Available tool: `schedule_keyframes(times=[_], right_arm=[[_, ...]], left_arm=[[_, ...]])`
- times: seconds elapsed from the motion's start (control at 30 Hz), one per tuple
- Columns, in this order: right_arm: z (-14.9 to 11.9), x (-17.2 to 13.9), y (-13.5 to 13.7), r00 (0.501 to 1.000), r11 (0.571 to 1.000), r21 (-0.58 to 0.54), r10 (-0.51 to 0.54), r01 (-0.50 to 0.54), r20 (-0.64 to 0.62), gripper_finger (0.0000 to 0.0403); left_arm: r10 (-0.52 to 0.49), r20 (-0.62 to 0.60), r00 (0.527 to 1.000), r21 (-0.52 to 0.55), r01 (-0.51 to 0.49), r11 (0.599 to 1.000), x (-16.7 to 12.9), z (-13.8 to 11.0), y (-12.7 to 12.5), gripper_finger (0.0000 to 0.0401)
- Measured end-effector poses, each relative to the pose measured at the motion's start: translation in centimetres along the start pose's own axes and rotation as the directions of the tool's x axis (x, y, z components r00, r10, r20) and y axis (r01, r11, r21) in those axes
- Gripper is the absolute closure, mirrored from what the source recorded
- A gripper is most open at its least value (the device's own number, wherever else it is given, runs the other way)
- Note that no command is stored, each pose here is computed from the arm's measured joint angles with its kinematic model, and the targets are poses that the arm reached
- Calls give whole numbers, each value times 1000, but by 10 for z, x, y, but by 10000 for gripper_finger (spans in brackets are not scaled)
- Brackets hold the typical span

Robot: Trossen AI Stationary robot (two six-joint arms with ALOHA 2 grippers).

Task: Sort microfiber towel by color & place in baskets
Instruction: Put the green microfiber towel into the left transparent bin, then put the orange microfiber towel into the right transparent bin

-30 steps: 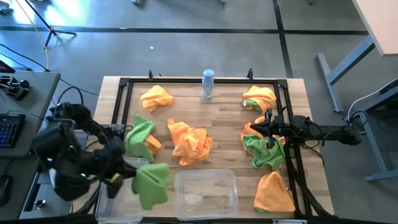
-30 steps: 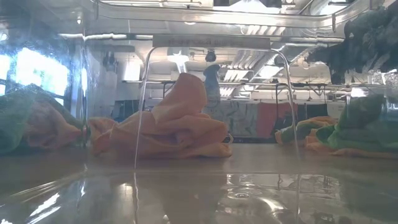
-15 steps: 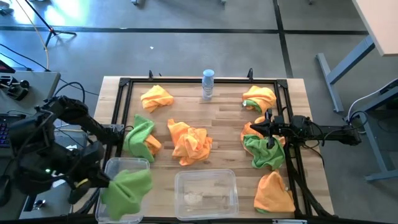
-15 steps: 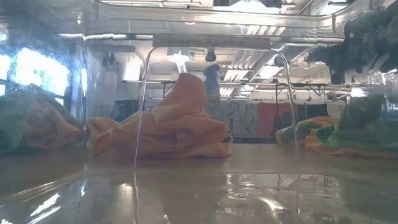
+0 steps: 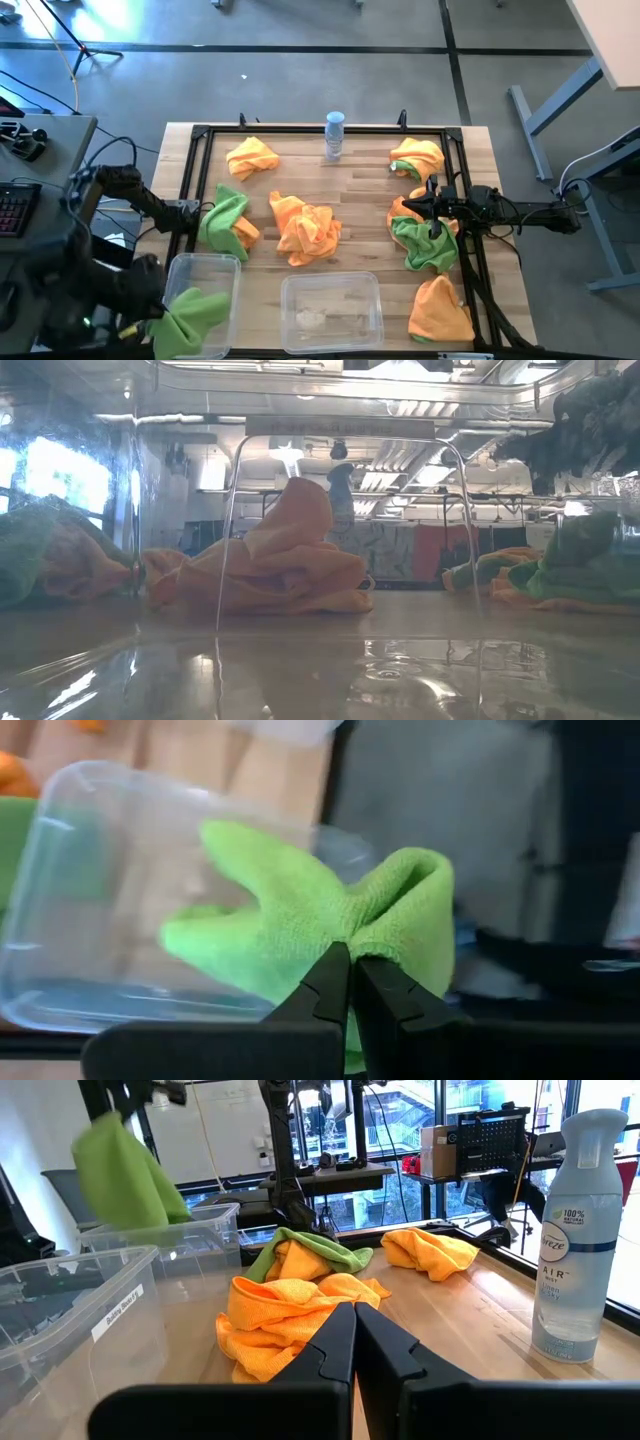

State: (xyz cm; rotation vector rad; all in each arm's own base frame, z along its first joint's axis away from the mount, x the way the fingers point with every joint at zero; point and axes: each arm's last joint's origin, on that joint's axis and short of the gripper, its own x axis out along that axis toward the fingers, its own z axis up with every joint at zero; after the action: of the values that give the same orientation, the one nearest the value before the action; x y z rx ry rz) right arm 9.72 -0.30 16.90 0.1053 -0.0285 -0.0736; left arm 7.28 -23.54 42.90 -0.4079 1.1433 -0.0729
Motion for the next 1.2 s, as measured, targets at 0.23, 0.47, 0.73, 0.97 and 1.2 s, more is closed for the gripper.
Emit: schedule_keyframes(times=[0.23, 0.47, 0.73, 0.97, 1.2], right_arm=[[0, 0, 0, 1000, 1000, 0, 0, 0, 0, 402], [0, 0, 0, 1000, 1000, 0, 1, -1, 0, 402], [0, 0, 0, 1000, 1000, 0, 1, -1, 0, 402], [0, 0, 0, 1000, 1000, 0, 0, 0, 0, 402], [0, 0, 0, 1000, 1000, 0, 0, 0, 0, 402]], left_arm=[[224, -29, 974, 225, -212, 951, 57, -27, 13, 401], [196, 28, 980, 414, -190, 890, 97, -39, 13, 401], [184, 32, 982, 466, -177, 867, 112, -40, 14, 401], [196, -20, 980, 411, -171, 896, 115, -31, 16, 368], [218, -14, 976, 314, -203, 928, 120, -16, 19, 291]])
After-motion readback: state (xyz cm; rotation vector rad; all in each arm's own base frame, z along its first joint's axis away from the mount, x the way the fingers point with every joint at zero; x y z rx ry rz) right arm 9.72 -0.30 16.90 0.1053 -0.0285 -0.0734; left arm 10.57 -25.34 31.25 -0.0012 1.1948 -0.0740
